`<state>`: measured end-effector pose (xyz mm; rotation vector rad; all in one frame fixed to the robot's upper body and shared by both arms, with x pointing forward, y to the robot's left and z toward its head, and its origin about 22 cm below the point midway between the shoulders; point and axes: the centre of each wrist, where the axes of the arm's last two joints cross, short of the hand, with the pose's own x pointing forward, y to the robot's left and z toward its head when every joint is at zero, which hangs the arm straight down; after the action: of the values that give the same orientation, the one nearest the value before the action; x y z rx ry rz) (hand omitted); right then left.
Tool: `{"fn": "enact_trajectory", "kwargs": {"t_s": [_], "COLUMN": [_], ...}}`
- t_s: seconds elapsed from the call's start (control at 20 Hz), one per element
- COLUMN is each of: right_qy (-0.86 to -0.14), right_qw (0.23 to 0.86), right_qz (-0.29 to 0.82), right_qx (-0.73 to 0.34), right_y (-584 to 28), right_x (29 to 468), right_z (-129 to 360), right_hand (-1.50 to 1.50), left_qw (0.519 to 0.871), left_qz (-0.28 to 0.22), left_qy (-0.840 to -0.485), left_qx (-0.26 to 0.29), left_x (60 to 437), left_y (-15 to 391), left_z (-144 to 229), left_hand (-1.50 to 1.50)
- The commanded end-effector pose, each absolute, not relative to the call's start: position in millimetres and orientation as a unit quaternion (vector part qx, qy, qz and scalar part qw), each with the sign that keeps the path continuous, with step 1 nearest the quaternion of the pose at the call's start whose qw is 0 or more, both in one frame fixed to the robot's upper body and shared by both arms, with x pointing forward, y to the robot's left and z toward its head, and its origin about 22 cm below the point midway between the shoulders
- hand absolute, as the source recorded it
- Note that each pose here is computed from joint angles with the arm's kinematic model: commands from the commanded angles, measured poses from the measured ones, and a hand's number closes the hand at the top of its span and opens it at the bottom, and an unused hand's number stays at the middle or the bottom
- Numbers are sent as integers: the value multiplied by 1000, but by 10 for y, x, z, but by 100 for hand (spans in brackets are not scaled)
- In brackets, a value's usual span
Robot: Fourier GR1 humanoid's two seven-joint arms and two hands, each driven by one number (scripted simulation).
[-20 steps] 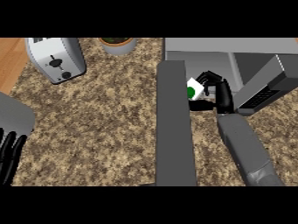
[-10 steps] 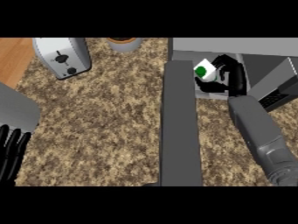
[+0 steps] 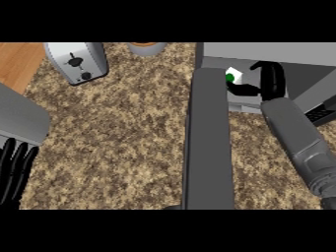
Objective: Pick up the milk, place it into the microwave and close the microwave
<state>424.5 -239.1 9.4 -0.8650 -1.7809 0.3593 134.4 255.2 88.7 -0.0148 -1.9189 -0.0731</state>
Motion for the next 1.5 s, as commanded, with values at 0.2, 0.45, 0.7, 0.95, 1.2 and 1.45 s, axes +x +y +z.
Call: {"fn": "enact_trajectory", "kwargs": {"t_s": [0.2, 0.45, 0.7, 0.95, 1.2, 1.45], "right_qy": [-738, -745, -746, -751, -756, -761], "right_qw": [545, 545, 554, 543, 529, 514], "right_qz": [214, 200, 163, 140, 122, 116], "right_qx": [-335, -327, -331, -350, -365, -379], "right_y": [-2128, -1966, -2036, -2189, -2320, -2539], "right_x": [4288, 4278, 4294, 4381, 4332, 4354], "right_z": [111, 80, 114, 298, 227, 327], "right_hand": [-150, -150, -150, -150, -150, -150], "left_qw": [566, 566, 572, 570, 572, 573], "left_qz": [-48, -50, -43, -56, -61, -61], "left_qy": [-823, -823, -819, -819, -818, -817], "left_qx": [3, -4, 8, 9, 5, 4], "left_x": [1470, 1413, 1404, 1385, 1271, 1323], "left_y": [2544, 2529, 2442, 2467, 2422, 2478], "left_z": [897, 875, 877, 1004, 907, 945], "left_hand": [-150, -150, -150, -150, -150, -150]}}
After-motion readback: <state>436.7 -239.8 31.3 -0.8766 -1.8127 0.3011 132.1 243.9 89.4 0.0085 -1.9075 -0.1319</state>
